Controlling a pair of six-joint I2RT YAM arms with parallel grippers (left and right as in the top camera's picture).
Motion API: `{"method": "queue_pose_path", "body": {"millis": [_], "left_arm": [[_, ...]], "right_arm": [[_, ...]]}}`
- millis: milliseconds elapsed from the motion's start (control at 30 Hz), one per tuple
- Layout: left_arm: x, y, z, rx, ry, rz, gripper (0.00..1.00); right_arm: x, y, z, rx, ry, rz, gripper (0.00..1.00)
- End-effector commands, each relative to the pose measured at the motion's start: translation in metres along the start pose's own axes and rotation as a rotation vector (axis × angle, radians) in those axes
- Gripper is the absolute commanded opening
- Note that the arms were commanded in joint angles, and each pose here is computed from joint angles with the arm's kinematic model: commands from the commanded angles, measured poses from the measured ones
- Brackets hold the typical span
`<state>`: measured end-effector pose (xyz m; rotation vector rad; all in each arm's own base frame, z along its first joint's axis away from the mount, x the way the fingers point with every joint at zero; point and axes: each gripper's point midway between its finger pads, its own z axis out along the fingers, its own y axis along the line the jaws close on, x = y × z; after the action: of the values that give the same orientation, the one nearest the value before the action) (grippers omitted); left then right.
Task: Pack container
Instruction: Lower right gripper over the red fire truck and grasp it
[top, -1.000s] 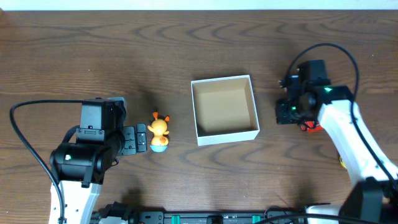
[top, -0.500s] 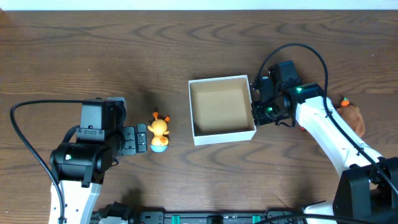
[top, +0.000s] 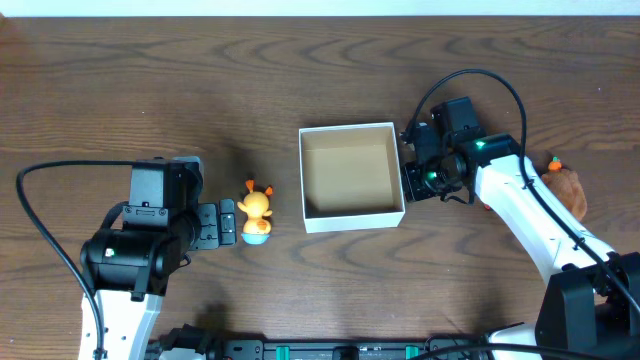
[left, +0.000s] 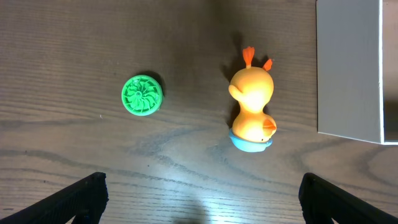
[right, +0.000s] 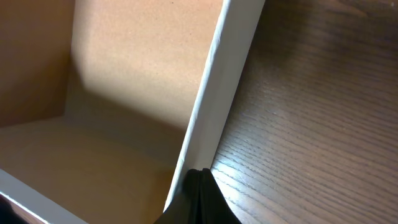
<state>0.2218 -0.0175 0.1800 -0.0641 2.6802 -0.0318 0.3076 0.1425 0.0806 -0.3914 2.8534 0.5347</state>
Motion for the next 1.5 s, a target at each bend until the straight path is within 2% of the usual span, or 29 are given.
{"method": "queue_pose_path", "body": {"millis": [0, 67, 133, 233, 300, 400, 433, 467, 567, 633, 667, 800, 1067, 1300, 1467], "left_arm": [[-0.004, 0.001, -0.003, -0.002, -0.012, -0.014, 0.98], [-0.004, 0.001, -0.003, -0.002, -0.012, -0.014, 0.98], [-0.004, 0.001, -0.003, -0.002, -0.012, -0.014, 0.98], [-0.004, 0.001, -0.003, -0.002, -0.012, -0.014, 0.98], [-0.004, 0.001, -0.003, -0.002, -0.012, -0.014, 0.98], [-0.004, 0.001, -0.003, -0.002, -0.012, -0.014, 0.98], [-0.004, 0.001, -0.003, -0.002, -0.012, -0.014, 0.98], [-0.004, 0.001, -0.003, -0.002, -0.012, -0.014, 0.98], [-0.004, 0.001, -0.003, -0.002, -0.012, -0.014, 0.98], [-0.004, 0.001, -0.003, -0.002, -0.012, -0.014, 0.98], [-0.004, 0.001, -0.003, -0.002, -0.012, -0.014, 0.98], [-0.004, 0.001, -0.003, -0.002, -0.012, -0.014, 0.98], [-0.004, 0.001, -0.003, -0.002, -0.012, -0.014, 0.98], [-0.004, 0.001, -0.003, -0.002, -0.012, -0.014, 0.98], [-0.004, 0.001, -0.003, -0.002, -0.012, -0.014, 0.98]], "right_arm": [[-0.007, 0.011, -0.003, -0.04, -0.018, -0.011, 0.01], [-0.007, 0.009, -0.003, -0.029, -0.019, -0.01, 0.0], [-0.008, 0.001, -0.003, 0.017, -0.022, -0.006, 0.04], [-0.011, -0.025, -0.008, 0.155, -0.043, 0.056, 0.07], [-0.015, -0.041, -0.019, 0.236, -0.067, 0.093, 0.08], [-0.02, -0.059, -0.05, 0.314, -0.101, 0.127, 0.15], [-0.025, -0.066, -0.062, 0.345, -0.12, 0.121, 0.29], [-0.028, -0.074, -0.077, 0.384, -0.139, 0.112, 0.49], [-0.033, -0.094, -0.116, 0.475, -0.168, 0.074, 0.84], [-0.03, -0.104, -0.132, 0.497, -0.155, 0.031, 0.97], [-0.027, -0.111, -0.135, 0.507, -0.136, 0.003, 0.99], [-0.008, -0.135, -0.135, 0.521, -0.042, -0.031, 0.99], [0.01, -0.18, -0.117, 0.514, 0.061, 0.06, 0.99], [0.015, -0.189, -0.084, 0.46, 0.145, 0.078, 0.99], [0.023, -0.197, -0.06, 0.433, 0.215, 0.091, 0.94]]}}
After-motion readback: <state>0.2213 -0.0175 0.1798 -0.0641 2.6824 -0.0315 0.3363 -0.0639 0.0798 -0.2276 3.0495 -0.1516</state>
